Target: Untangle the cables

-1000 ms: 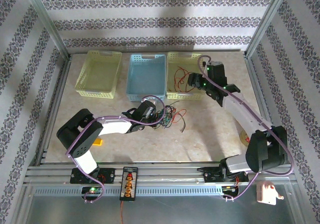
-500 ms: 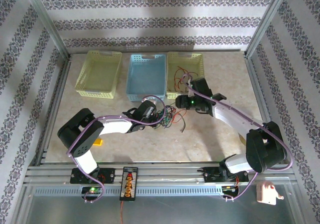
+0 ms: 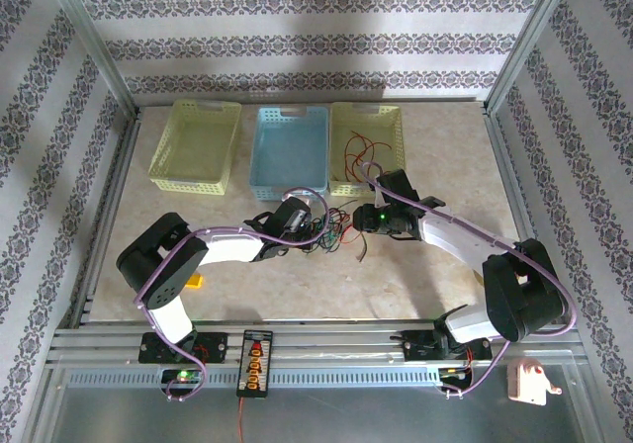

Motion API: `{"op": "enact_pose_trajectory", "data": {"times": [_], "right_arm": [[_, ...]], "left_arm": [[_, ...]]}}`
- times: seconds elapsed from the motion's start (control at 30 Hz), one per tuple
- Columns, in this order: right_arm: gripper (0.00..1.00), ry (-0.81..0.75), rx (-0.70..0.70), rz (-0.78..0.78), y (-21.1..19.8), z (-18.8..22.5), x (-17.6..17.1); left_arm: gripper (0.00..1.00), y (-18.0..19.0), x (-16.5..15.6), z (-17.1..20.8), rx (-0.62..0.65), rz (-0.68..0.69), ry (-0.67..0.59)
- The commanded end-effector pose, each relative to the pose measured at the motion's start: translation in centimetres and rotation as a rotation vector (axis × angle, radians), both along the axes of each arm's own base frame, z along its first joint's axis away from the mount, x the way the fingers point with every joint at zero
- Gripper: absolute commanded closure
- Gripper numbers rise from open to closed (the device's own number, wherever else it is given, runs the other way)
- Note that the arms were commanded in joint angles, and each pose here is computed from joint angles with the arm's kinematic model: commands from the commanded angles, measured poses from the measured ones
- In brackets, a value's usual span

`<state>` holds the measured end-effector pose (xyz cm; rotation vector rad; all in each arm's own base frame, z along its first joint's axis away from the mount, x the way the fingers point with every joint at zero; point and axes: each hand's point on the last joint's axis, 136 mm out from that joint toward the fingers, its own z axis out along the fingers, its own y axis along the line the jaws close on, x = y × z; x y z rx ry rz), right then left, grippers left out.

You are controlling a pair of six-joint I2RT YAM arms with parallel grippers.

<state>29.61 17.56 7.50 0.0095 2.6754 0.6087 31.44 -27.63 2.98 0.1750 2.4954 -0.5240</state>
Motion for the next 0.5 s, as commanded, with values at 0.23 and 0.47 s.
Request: {"op": "enact_pose_trajectory", "data": {"times": [0.23,0.47], "right_arm": [[0.61,-0.017,0.072,-0.108,-3.1,0.5,-0.1],[0.61,0.022,0.102,-0.066,-1.7,-0.8,-0.7]], "left_arm": [[1.00,-0.6,-0.5,-0.6,0.023,-0.029,0.017],[1.00,-0.8,-0.5,-0.8,0.024,-0.031,0.025]]}}
